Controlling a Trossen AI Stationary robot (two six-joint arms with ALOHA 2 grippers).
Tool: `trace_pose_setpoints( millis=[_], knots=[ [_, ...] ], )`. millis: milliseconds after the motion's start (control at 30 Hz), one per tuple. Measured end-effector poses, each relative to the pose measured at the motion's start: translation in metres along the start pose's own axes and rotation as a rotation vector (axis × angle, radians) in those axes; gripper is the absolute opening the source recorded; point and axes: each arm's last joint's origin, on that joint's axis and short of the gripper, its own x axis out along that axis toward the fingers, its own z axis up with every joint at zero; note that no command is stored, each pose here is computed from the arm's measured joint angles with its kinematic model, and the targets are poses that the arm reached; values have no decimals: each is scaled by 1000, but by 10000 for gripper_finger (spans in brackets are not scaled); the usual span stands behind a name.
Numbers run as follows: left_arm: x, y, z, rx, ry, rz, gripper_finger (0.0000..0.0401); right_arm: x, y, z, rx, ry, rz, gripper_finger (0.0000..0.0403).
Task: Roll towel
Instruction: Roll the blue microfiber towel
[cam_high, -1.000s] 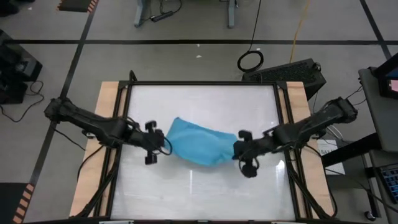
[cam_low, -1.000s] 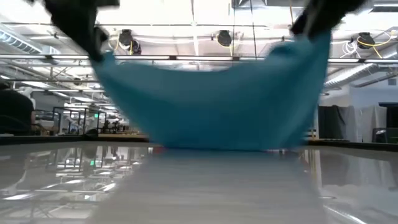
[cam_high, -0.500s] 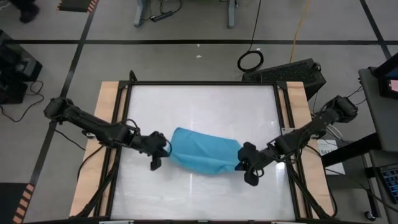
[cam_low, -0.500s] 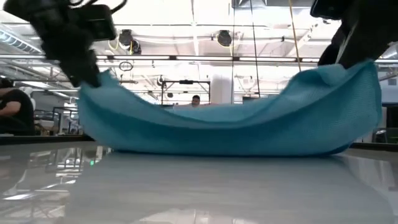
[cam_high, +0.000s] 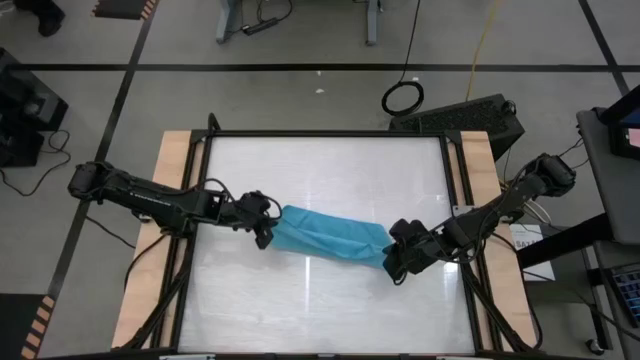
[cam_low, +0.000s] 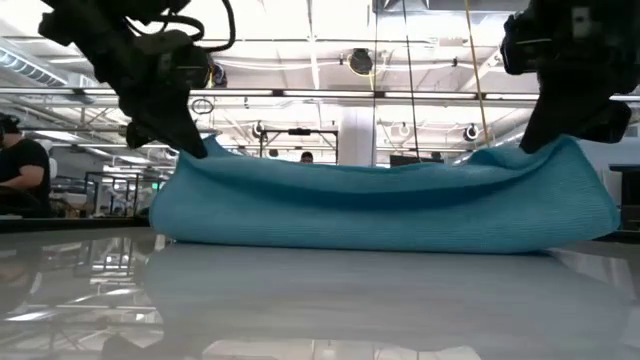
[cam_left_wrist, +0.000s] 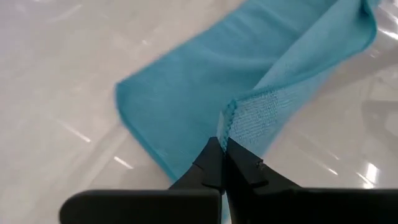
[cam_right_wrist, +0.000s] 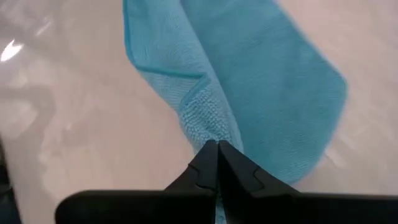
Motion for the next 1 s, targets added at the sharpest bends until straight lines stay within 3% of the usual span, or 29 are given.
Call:
trace_pose_setpoints(
  millis=[233, 500, 600, 767, 1000],
  knots=[
    [17, 9, 9, 65, -22, 52, 27, -1, -12, 1, 140, -110, -140, 22],
    [37, 10, 13, 45, -62, 83, 168, -1, -20, -1, 176, -102, -214, 198],
    [37, 11, 14, 11, -89, 114, 211, -2, -12, -3, 87, -123, -153, 243],
    [37, 6, 15, 135, -57, 0, 231, -4, 12, -5, -192, -167, 28, 245],
    [37, 4, 13, 239, -28, -43, 232, 10, 12, -12, -349, -136, -37, 179]
  ],
)
